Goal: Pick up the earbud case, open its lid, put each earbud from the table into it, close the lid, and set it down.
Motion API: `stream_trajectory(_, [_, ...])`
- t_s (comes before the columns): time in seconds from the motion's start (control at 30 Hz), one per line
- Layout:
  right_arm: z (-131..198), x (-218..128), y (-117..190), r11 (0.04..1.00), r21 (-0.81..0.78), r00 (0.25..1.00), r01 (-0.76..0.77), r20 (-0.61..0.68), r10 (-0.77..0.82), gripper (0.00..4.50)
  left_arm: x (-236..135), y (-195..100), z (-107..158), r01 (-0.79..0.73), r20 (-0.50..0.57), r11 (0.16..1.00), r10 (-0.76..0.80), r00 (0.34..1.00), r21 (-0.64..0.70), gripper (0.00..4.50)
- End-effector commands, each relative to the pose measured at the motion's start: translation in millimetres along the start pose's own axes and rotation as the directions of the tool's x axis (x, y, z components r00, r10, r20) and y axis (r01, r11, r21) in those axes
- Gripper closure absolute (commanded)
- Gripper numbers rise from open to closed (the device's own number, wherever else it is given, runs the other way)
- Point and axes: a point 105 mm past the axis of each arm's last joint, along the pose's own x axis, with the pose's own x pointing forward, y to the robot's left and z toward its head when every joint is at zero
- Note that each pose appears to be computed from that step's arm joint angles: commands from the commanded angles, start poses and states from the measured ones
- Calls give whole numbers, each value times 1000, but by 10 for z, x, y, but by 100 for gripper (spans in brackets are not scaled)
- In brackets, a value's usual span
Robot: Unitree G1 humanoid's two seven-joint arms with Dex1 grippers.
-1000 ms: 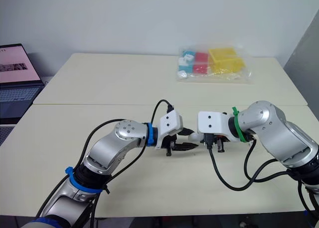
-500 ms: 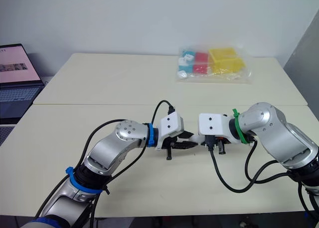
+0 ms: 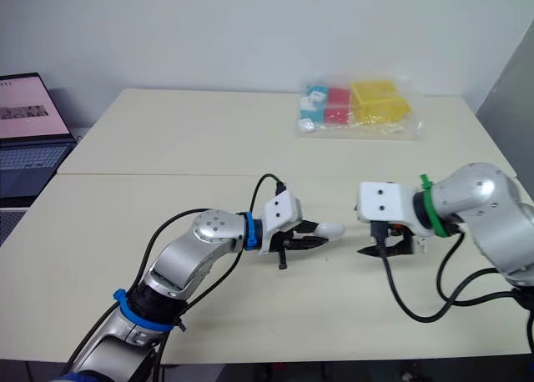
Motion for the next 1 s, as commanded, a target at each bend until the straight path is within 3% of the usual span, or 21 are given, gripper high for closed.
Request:
stream_trajectory(0.03, [193, -197, -55, 994, -74, 991, 78, 111, -69, 20, -63, -3, 140, -20, 172, 1000, 20, 985, -5, 372])
stream_trajectory(0.17, [313, -195, 9, 990, -92, 971, 109, 225, -86, 20, -138, 68, 178, -70, 292, 992, 98, 951, -105, 372])
stream_trajectory(0.23, [331, -139, 70, 989, -101, 969, 106, 232, -80, 20, -163, 49, 158, -87, 275, 995, 74, 959, 38, 372])
stream_trajectory(0.3, [391, -62, 64, 985, -104, 958, 139, 266, -107, 20, -167, 59, 199, -101, 293, 992, 74, 953, 78, 372])
stream_trajectory(1.0, [361, 240, -166, 959, -153, 941, 239, 282, -189, 20, -127, -86, 244, -37, 302, 981, -23, 953, 193, 372])
